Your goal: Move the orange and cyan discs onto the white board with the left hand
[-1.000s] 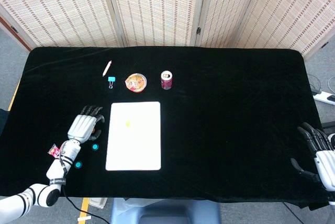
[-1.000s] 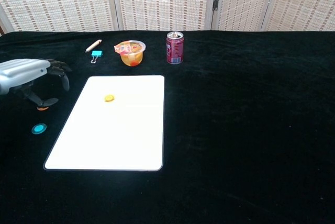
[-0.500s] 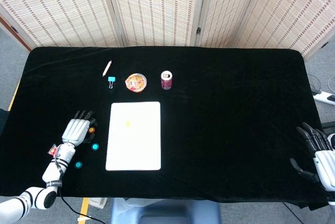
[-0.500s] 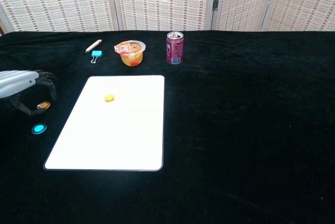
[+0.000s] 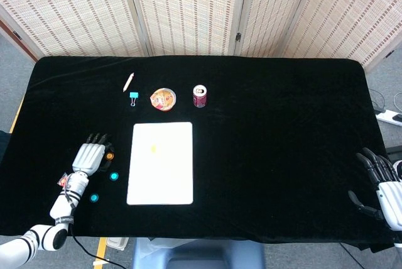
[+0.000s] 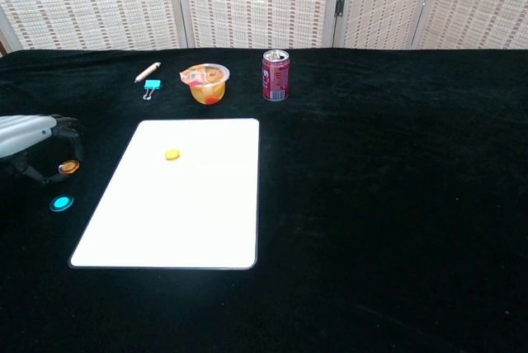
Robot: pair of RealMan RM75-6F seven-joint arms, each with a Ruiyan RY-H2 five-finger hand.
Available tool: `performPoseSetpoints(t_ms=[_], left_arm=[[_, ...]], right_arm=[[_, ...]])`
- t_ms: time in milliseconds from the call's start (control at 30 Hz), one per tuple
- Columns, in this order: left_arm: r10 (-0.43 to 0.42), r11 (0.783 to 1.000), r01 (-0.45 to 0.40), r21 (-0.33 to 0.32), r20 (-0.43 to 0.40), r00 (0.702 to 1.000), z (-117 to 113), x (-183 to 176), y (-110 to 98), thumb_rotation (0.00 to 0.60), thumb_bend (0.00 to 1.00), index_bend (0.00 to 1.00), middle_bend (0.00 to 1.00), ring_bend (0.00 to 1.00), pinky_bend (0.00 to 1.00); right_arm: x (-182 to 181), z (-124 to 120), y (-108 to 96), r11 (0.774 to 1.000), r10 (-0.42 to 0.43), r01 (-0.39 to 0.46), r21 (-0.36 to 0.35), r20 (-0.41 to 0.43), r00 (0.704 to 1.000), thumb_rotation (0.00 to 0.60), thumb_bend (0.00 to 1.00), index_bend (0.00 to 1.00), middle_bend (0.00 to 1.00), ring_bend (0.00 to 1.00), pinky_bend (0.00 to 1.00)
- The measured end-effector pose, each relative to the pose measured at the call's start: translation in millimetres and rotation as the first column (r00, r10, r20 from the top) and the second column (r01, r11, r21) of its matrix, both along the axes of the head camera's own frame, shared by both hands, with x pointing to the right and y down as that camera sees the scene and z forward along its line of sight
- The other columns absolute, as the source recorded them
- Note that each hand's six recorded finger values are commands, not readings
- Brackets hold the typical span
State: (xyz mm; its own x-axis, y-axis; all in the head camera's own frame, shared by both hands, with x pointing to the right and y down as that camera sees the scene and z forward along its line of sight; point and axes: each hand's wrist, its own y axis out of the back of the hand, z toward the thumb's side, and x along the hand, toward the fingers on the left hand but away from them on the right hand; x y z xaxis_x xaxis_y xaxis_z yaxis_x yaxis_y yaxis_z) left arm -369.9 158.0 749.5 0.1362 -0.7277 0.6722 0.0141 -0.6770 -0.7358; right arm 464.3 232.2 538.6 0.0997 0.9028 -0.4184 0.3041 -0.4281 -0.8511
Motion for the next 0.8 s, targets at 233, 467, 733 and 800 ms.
performPoseSetpoints(t_ms=[233,467,733,800], left_arm=[[-0.011,1.0,0.011,-0.001,-0.004,1.0,1.8,-2.7,-1.7,0.6,0.45,0.45,0.13,0.0,0.0],[-0.008,1.0,0.008,0.014,-0.018,1.0,1.0,-0.5,-4.2,0.6,0.45,0.5,0.14,0.0,0.0],[0.021,0.999,-0.018,0.032,-0.089,0.996,-10.5,24.7,-12.7,0.6,0.45,0.5,0.14,0.0,0.0],[0.032,0.999,-0.029,0.035,-0.113,0.993,-14.1,35.0,-15.5,0.6,0.45,0.5,0.14,0.0,0.0]], right_arm=[[-1.7,-0.3,0.2,1.0,-0.003,0.003,0.0,-0.002,1.0,0.6,0.39,0.0,0.0,0.0,0.0],[-2.4,-1.8,1.0,1.0,-0.002,0.002,0.002,-0.004,1.0,0.6,0.39,0.0,0.0,0.0,0.0],[-1.5,-3.1,1.1,1.0,0.0,0.0,0.005,-0.005,1.0,0.6,0.39,0.0,0.0,0.0,0.0],[-0.9,-3.4,1.3,1.0,0.001,-0.001,0.006,-0.005,1.0,0.6,0.39,0.0,0.0,0.0,0.0]])
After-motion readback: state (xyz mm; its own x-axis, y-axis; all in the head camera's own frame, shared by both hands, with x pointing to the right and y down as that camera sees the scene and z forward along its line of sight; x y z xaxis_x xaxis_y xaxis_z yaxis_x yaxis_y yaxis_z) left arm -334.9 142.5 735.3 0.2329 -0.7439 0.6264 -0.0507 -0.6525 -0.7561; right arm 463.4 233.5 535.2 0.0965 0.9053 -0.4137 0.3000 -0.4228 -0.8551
